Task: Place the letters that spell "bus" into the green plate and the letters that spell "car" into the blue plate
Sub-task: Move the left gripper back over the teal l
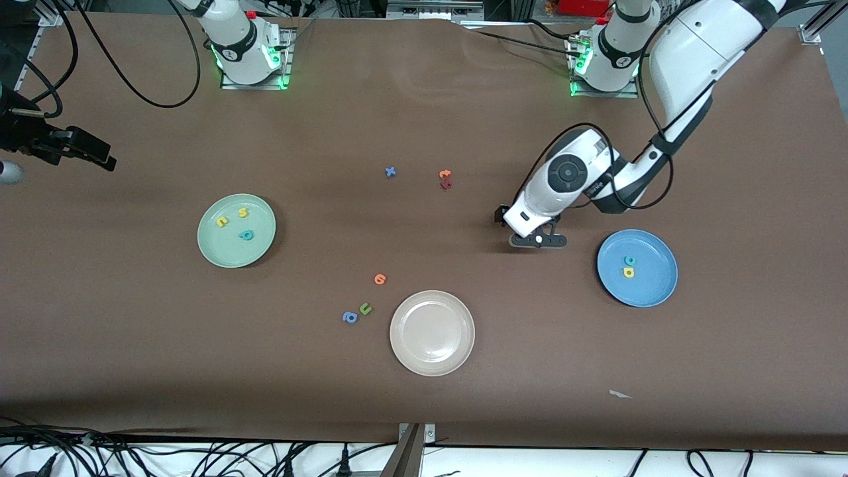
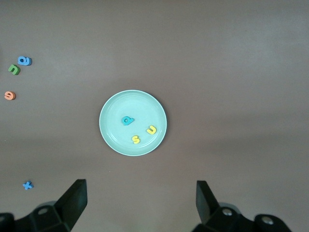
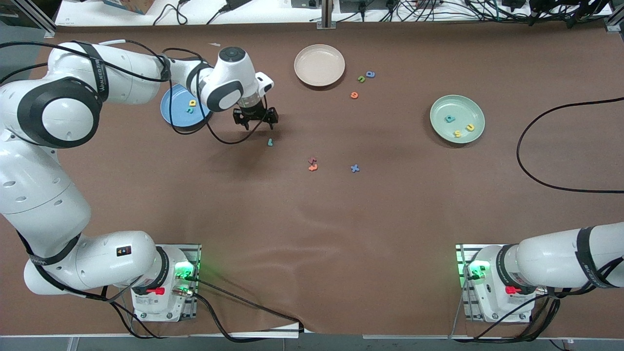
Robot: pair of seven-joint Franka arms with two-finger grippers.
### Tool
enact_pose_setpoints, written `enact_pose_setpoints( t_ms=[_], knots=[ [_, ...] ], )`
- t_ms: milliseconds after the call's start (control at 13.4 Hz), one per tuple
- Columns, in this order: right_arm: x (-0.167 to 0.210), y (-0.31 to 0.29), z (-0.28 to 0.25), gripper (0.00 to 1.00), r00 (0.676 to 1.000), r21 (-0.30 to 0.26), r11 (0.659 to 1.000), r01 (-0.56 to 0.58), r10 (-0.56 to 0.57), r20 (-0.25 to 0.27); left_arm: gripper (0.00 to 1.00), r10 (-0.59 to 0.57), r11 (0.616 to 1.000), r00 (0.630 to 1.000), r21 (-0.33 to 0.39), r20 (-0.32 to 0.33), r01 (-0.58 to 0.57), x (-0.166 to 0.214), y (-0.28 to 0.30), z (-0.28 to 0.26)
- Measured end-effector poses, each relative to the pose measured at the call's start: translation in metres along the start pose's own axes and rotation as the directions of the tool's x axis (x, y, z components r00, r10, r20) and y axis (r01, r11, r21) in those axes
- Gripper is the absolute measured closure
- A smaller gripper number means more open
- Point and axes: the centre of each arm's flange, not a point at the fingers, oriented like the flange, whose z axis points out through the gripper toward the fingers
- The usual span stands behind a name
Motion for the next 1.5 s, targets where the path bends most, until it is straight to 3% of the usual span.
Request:
enact_pose_setpoints(
  t_ms=[299,374,449,599,823,1048,1122,1197,1497],
  knots=[
    [0.000,-0.005,-0.001,0.00,1.000,0.000,1.000,0.008,-0.008,-0.006,0.12,-0.010,1.000,1.000,0.013,0.013,0.010,-0.023,0.028,0.008],
    [0.001,-0.007,-0.001,0.00,1.000,0.000,1.000,0.013,-0.013,-0.011,0.19,-0.009,1.000,1.000,0.016,0.017,0.008,-0.026,0.028,0.010],
    [0.000,-0.009,-0.001,0.00,1.000,0.000,1.000,0.016,-0.016,-0.013,0.20,-0.008,1.000,1.000,0.018,0.020,0.008,-0.027,0.028,0.011],
    [0.000,-0.010,-0.001,0.00,1.000,0.000,1.000,0.017,-0.017,-0.013,0.36,-0.007,1.000,1.000,0.023,0.028,0.006,-0.031,0.026,0.015],
    [0.000,-0.010,-0.001,0.00,1.000,0.000,1.000,0.017,-0.017,-0.013,0.44,-0.010,1.000,0.999,0.028,0.037,0.009,-0.035,0.025,0.019],
    [0.000,-0.010,-0.001,0.00,1.000,0.000,1.000,0.017,-0.017,-0.012,0.59,-0.021,0.999,0.999,0.028,0.036,0.020,-0.035,0.026,0.019],
    [0.000,-0.010,-0.001,0.00,1.000,0.000,1.000,0.017,-0.017,-0.012,0.59,-0.026,0.999,0.999,0.029,0.036,0.025,-0.036,0.027,0.019],
    [0.000,-0.010,-0.001,0.00,1.000,0.000,1.000,0.017,-0.017,-0.012,0.68,-0.030,0.999,0.999,0.033,0.030,0.029,-0.037,0.028,0.018],
    [0.000,-0.010,-0.001,0.00,1.000,0.000,1.000,0.017,-0.017,-0.012,0.79,-0.044,0.997,0.999,0.069,-0.024,0.045,-0.045,0.036,0.019]
  ],
)
